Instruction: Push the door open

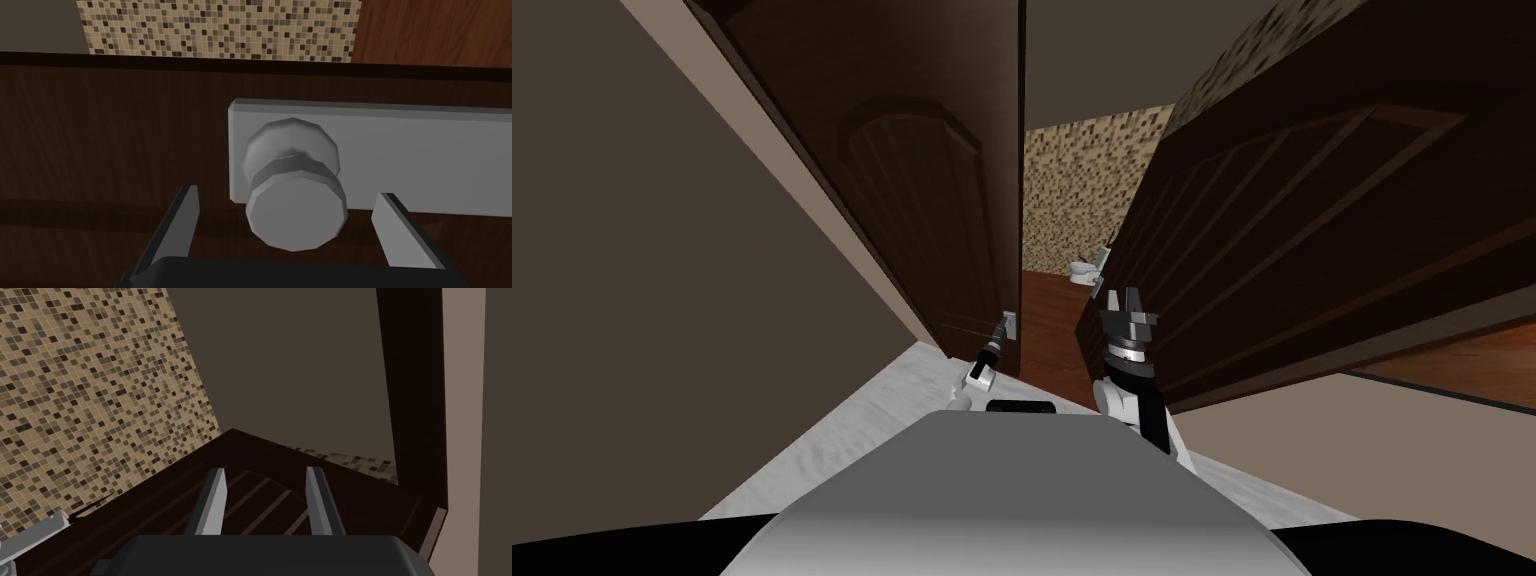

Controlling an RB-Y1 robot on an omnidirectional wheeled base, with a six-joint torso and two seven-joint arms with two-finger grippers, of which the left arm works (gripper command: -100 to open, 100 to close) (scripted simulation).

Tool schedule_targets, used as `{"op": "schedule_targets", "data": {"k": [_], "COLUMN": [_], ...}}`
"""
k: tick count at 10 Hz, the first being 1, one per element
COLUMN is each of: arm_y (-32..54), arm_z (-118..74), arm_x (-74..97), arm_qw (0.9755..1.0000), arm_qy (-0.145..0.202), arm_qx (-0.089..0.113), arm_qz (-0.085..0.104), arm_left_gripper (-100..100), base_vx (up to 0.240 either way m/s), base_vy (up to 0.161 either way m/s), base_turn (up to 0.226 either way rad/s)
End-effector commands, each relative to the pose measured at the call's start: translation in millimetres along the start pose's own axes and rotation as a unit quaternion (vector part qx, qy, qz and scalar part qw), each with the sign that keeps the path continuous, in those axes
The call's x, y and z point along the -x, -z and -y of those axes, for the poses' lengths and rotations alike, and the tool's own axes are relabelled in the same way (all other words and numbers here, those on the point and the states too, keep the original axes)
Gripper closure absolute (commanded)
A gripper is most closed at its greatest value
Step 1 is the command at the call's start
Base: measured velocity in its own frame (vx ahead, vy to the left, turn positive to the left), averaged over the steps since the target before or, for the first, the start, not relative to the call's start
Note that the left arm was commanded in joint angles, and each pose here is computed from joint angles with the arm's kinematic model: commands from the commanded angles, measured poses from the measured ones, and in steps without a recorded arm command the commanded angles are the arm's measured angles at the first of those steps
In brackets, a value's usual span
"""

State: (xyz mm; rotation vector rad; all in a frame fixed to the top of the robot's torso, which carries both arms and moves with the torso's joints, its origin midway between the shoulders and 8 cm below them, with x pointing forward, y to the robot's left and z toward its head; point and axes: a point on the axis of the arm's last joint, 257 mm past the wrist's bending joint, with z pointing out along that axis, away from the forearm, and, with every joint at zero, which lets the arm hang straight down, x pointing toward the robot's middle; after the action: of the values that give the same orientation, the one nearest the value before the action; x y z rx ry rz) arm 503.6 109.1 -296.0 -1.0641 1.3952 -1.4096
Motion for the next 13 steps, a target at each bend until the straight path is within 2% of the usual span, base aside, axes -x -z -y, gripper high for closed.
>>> {"op": "schedule_targets", "data": {"k": [1, 2, 7, 13], "arm_y": [0.0, 0.0, 0.0, 1.0], "arm_z": [0.0, 0.0, 0.0, -3.4], "arm_x": [0.0, 0.0, 0.0, 37.3], "arm_qw": [1.0000, 1.0000, 1.0000, 0.9994], "arm_qy": [0.000, 0.000, 0.000, -0.013], "arm_qx": [0.000, 0.000, 0.000, 0.006], "arm_qz": [0.000, 0.000, 0.000, 0.030], "arm_left_gripper": [-100, 100, 100, 100], "base_vx": [0.086, -0.011, -0.017, 0.155], "base_vy": [-0.033, 0.004, 0.006, -0.090], "base_turn": [0.002, 0.003, -0.002, 0.047]}}
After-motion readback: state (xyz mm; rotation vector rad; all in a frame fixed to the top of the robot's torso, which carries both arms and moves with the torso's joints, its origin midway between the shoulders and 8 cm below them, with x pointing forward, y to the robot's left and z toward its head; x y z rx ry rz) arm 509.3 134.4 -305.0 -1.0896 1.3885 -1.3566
